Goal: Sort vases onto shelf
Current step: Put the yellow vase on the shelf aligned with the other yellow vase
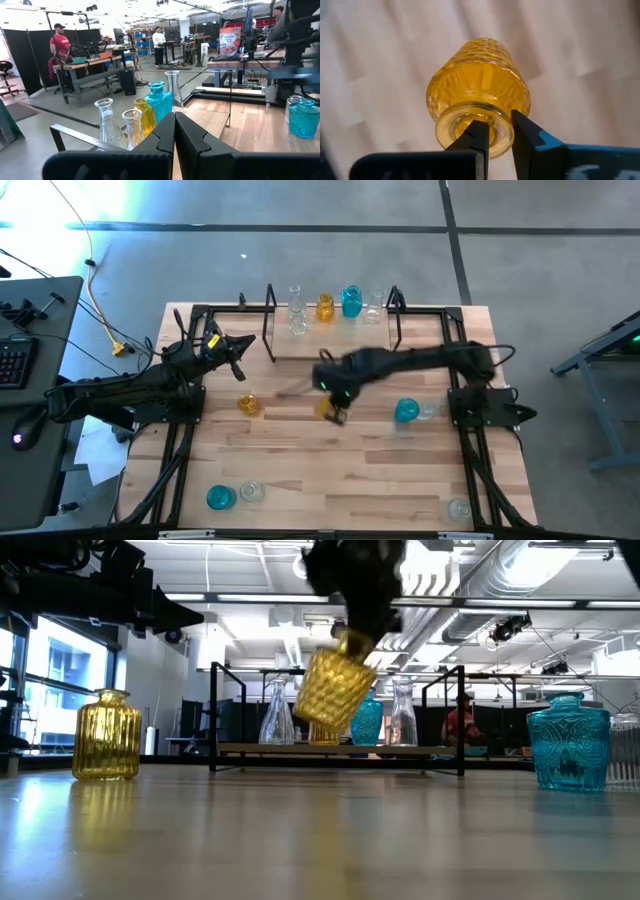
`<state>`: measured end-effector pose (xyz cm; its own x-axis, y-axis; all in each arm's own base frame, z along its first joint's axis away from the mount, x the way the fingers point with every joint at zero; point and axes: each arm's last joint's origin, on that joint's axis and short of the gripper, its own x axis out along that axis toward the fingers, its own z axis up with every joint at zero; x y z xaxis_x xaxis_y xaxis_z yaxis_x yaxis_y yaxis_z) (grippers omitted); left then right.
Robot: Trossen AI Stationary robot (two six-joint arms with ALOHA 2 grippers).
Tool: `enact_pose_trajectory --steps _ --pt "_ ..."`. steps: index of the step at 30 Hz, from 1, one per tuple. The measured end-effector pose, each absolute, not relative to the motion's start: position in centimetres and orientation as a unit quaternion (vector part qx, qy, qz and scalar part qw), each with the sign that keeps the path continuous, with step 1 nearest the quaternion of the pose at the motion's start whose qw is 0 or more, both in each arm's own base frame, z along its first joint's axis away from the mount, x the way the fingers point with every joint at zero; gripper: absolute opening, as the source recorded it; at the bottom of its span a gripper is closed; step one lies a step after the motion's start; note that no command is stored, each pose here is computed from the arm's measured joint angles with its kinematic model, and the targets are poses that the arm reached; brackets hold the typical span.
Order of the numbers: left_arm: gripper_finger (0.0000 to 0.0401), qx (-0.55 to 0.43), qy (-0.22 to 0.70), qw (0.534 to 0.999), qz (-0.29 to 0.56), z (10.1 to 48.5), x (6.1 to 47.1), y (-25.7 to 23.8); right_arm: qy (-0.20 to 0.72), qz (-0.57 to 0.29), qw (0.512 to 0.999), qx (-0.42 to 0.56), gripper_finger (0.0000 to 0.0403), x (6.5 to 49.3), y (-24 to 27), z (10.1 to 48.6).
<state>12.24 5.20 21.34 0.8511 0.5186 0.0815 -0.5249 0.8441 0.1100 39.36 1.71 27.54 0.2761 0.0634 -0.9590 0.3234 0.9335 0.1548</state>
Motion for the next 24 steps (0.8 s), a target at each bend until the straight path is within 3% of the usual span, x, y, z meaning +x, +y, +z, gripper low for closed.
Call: enact_pose_trajectory --steps 10,20,24 --pt "0.0000 0.065 -0.024 0.960 0.272 21.4 12.2 5.2 0.675 -0.082 0.723 0.121 0.0028 42.1 -6.5 24.2" --pt "0.0000 0.068 -0.023 0.960 0.272 21.3 12.2 5.2 0.690 -0.077 0.710 0.118 0.0029 42.2 -8.7 22.8" --pt "0.0000 0.068 -0.023 0.960 0.272 21.3 12.2 5.2 0.690 -0.084 0.711 0.107 0.0053 42.2 -8.6 22.8"
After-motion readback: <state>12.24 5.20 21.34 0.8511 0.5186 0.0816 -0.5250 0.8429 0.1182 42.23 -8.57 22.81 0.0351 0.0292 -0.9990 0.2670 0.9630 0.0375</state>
